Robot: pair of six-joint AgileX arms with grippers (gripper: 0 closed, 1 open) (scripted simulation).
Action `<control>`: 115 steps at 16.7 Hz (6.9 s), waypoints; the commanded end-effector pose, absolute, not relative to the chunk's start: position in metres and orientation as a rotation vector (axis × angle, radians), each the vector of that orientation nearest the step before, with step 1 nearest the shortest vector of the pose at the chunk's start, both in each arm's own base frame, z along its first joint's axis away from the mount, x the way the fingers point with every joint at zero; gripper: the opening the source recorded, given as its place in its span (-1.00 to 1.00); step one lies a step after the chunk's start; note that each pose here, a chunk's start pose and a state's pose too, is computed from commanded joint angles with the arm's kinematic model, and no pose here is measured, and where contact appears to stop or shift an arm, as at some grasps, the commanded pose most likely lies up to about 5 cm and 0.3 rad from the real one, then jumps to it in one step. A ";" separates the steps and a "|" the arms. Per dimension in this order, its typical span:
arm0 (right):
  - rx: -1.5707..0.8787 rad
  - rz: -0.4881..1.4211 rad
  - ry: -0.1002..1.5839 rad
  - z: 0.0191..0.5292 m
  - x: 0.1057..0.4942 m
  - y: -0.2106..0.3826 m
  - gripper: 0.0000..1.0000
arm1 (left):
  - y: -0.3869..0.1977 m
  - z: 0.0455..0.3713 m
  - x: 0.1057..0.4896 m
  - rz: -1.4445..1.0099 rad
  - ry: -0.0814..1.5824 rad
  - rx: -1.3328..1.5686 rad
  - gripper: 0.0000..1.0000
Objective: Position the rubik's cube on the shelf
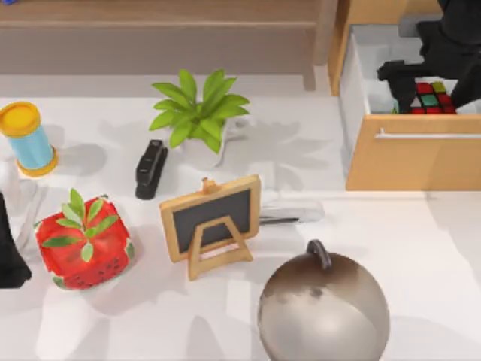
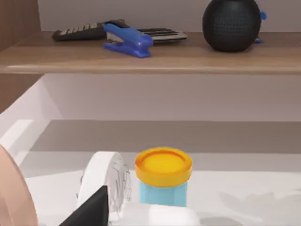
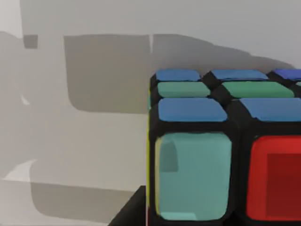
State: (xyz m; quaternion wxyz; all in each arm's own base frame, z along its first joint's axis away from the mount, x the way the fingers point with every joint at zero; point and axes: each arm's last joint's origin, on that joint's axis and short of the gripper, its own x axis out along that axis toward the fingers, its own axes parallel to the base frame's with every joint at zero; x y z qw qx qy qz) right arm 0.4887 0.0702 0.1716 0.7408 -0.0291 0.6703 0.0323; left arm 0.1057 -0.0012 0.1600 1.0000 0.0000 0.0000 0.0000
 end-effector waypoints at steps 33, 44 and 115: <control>-0.122 0.074 1.430 0.229 0.471 0.082 -1.00 | -0.001 0.160 0.106 0.000 0.000 0.000 1.00; -0.403 0.235 0.955 0.294 0.398 0.206 -1.00 | -0.001 0.160 0.106 0.000 0.000 0.000 1.00; 0.000 -0.010 -0.095 0.169 0.453 0.355 1.00 | -0.001 0.160 0.106 0.000 0.000 0.000 1.00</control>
